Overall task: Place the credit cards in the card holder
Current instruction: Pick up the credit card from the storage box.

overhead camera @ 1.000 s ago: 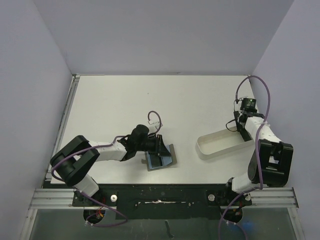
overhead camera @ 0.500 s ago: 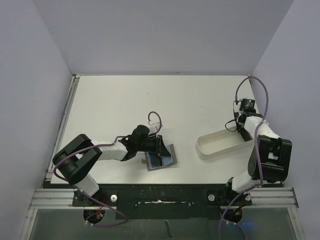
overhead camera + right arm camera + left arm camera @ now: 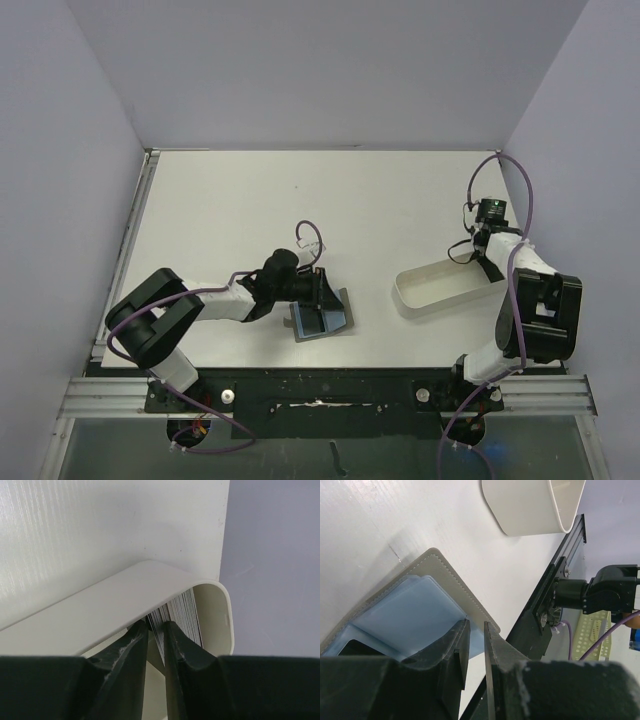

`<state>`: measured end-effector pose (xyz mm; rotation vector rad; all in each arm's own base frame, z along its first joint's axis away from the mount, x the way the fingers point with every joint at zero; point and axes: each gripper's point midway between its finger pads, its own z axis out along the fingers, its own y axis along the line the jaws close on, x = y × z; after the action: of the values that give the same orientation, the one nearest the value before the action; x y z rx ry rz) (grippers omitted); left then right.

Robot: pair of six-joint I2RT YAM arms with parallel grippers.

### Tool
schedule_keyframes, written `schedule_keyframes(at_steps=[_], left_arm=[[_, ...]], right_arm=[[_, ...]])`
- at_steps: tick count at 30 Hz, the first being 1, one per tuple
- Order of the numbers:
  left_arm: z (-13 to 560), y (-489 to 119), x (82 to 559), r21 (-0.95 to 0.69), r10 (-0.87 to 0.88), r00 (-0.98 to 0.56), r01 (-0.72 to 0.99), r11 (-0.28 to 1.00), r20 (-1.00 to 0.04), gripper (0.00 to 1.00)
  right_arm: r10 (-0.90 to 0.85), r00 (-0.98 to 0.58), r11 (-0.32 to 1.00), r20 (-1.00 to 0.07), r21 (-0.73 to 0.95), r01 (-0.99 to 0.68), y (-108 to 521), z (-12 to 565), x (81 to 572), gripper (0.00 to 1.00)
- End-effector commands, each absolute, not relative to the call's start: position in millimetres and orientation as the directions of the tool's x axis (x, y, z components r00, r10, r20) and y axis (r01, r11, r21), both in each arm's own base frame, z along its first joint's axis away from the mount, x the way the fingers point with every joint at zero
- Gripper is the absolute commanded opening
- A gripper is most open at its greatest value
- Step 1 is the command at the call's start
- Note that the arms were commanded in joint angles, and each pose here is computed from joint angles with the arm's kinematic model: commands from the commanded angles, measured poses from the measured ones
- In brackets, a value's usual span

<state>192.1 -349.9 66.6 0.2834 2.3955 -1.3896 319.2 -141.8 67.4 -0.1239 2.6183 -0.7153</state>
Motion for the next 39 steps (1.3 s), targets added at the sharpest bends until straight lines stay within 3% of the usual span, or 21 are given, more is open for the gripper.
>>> schedule_keyframes(at_steps=[1,5,12,31,39], left_arm=[[89,-365,202,-0.811,-0.034,-0.891,0.397,0.429,-0.454,0.18],[89,-366,202,-0.806,-0.017,-0.889,0.406,0.43,-0.457,0.18],[83,-363,201,-0.793,0.0,-0.889,0.409,0.452,-0.458,0.18],[84,-368,209,-0.774,0.017,-0.881,0.425,0.469,-0.474,0.19],[94,-369,213,-0.769,0.005,-0.872,0.435,0.469,-0.49,0.19]], right_arm=[[-0.19,-0.893,0.848,-0.407,-0.527,0.06,-148,78,328,0.15],[-0.177,-0.897,0.848,-0.404,-0.526,0.07,-149,82,330,0.06],[-0.171,-0.893,0.849,-0.417,-0.523,0.082,-149,93,334,0.01],[-0.173,-0.905,0.873,-0.389,-0.485,0.041,-120,127,328,0.0],[-0.128,-0.87,0.886,-0.477,-0.448,0.116,-110,168,325,0.0]])
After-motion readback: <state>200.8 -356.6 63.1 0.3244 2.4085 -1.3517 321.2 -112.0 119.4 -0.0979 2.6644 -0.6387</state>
